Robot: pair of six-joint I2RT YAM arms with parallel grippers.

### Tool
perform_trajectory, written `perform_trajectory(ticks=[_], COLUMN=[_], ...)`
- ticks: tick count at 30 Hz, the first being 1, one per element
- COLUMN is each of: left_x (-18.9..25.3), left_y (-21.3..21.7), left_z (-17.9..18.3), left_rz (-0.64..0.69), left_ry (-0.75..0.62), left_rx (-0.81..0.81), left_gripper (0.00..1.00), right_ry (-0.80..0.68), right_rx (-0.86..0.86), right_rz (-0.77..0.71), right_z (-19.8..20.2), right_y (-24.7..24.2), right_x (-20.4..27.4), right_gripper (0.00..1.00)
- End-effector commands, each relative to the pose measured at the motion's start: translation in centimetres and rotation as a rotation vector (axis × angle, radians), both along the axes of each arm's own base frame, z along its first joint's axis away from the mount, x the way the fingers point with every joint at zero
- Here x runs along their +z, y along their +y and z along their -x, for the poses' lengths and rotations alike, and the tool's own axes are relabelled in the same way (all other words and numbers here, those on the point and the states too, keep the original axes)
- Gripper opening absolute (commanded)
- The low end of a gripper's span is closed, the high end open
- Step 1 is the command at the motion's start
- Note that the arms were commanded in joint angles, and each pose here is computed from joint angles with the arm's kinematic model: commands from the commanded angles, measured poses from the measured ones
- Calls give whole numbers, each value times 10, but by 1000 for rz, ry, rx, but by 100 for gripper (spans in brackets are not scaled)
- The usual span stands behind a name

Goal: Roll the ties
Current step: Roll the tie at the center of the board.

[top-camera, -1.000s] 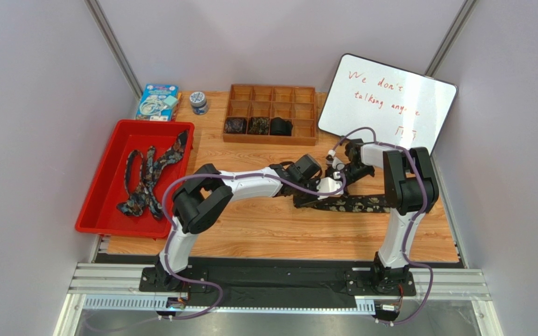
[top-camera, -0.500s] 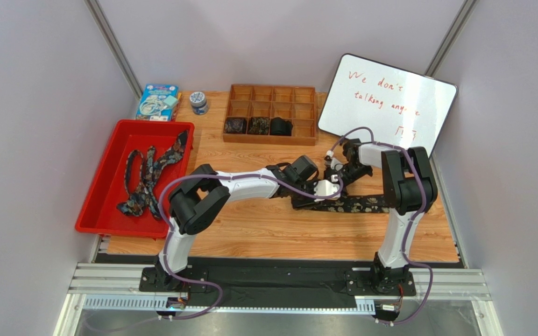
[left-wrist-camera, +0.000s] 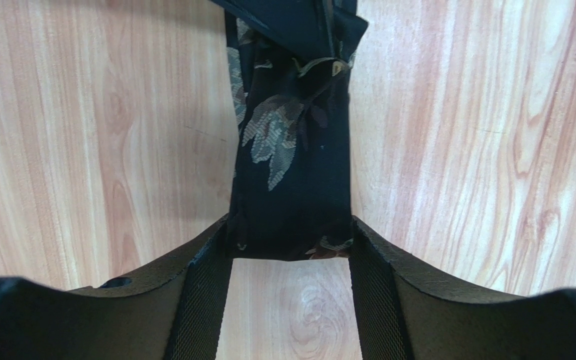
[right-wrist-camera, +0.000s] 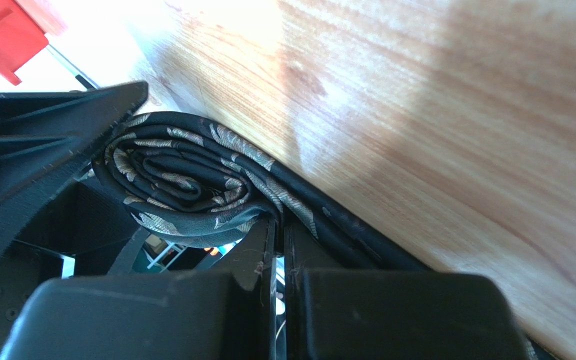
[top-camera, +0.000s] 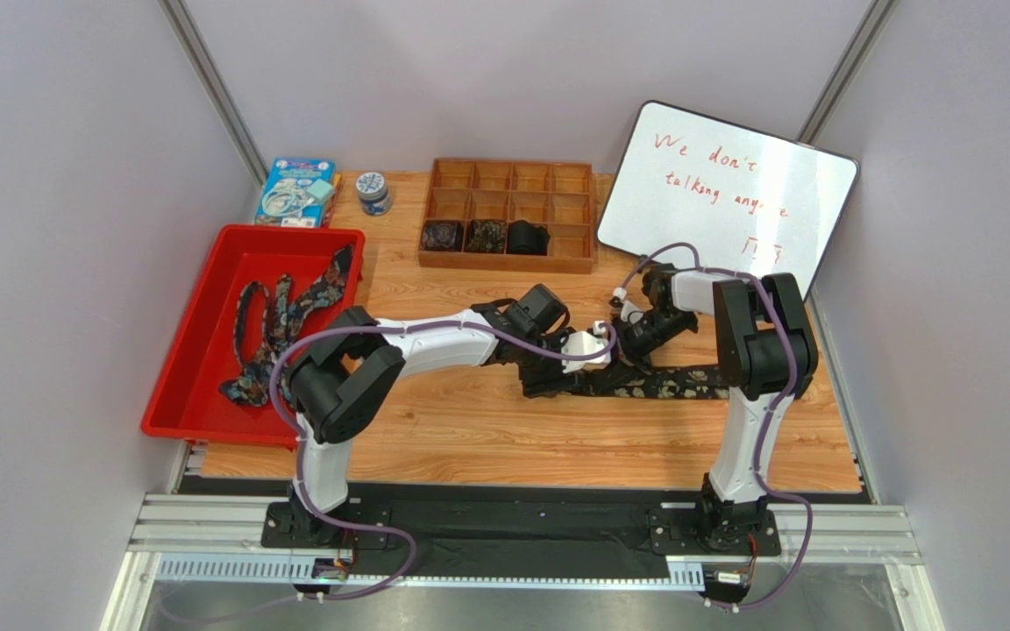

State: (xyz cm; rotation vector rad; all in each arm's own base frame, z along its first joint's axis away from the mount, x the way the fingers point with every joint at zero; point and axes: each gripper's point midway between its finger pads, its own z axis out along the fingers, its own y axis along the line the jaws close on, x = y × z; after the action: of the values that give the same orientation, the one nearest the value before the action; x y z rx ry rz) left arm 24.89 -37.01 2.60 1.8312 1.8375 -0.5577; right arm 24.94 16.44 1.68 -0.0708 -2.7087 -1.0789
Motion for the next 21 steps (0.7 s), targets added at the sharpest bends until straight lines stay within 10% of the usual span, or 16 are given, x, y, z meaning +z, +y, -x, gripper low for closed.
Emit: perform_trajectory(ticks=[1,21], left_x=[33,44], left_y=[-16,-55], left_z=[1,1], left_rz=[103,187], left_ry=[-27,-85], left_rx=[-15,-157], left_gripper=[61,67], right_ry=[-43,-61], right_rx=[29,90], right_rz=[161,146], right_z=[-6,-5], right_y=[-20,-6], right_x=[-30,-26], right_gripper=[0,0])
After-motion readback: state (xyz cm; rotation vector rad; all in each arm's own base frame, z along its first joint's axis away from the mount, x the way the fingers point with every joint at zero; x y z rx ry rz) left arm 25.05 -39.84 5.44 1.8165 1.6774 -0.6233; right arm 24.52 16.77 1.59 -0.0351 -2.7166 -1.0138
